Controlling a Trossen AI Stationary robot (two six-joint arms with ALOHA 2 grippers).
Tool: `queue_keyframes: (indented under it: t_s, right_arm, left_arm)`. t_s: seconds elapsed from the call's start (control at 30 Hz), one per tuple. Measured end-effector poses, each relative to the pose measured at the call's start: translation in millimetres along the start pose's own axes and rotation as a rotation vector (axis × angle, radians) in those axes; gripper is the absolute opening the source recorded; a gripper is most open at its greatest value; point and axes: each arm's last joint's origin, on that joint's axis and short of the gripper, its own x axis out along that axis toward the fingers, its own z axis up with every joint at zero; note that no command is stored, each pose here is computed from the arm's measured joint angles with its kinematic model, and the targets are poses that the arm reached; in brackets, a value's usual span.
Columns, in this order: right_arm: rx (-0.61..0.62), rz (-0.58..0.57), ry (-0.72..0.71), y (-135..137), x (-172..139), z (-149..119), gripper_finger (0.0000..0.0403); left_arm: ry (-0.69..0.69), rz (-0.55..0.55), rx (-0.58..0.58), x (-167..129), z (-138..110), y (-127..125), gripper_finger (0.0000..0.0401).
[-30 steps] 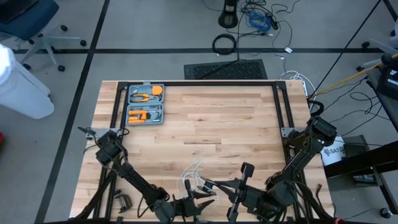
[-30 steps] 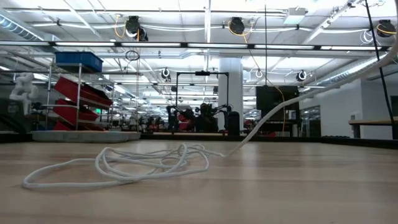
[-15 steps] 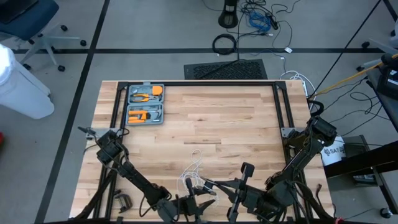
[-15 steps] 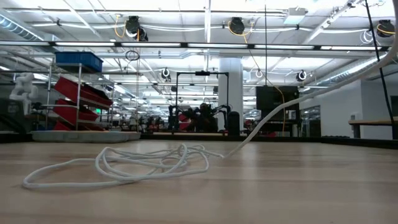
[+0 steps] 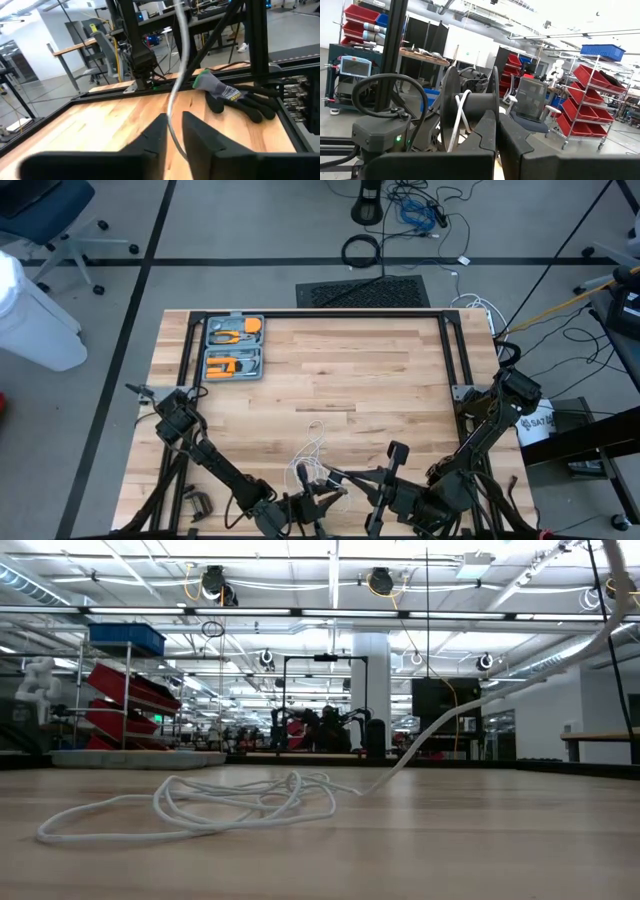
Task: Coil cords
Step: Coil the white wire on the spool
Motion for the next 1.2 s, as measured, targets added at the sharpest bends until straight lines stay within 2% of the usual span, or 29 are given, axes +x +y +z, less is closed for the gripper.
queue_keyframes:
  t_s: [0.13,0.43,0.57,0.67,0.83,0.93,1.2]
  right_arm:
    - [-0.007,0.003,0.004,0.5,0.0,-0.8,0.0000]
    - [-0.003,0.008,0.005,1.5,-1.7,-0.6,0.0000]
    - [0.007,0.015,0.003,2.5,-4.2,0.2,0.0000]
    - [0.013,0.020,0.000,3.2,-6.1,1.0,0.0000]
    - [0.017,0.027,-0.003,4.1,-8.5,1.9,0.0000]
    - [0.017,0.033,-0.002,5.2,-10.7,2.1,0.0000]
    - [0.014,0.043,0.001,6.8,-13.2,2.0,0.0000]
  left_arm:
    - [0.001,0.005,0.008,-5.4,2.9,-1.8,0.0010]
    - [0.063,0.217,0.176,-29.9,38.0,11.2,0.0010]
    - [0.100,0.265,0.223,-40.2,57.4,23.7,0.0010]
    - [0.124,0.269,0.251,-46.8,62.2,32.1,0.0010]
    - [0.164,0.271,0.241,-54.6,62.8,50.3,0.0010]
    - [0.179,0.277,0.196,-60.6,66.2,63.8,0.0010]
    - [0.180,0.253,0.071,-80.2,93.8,99.5,0.0010]
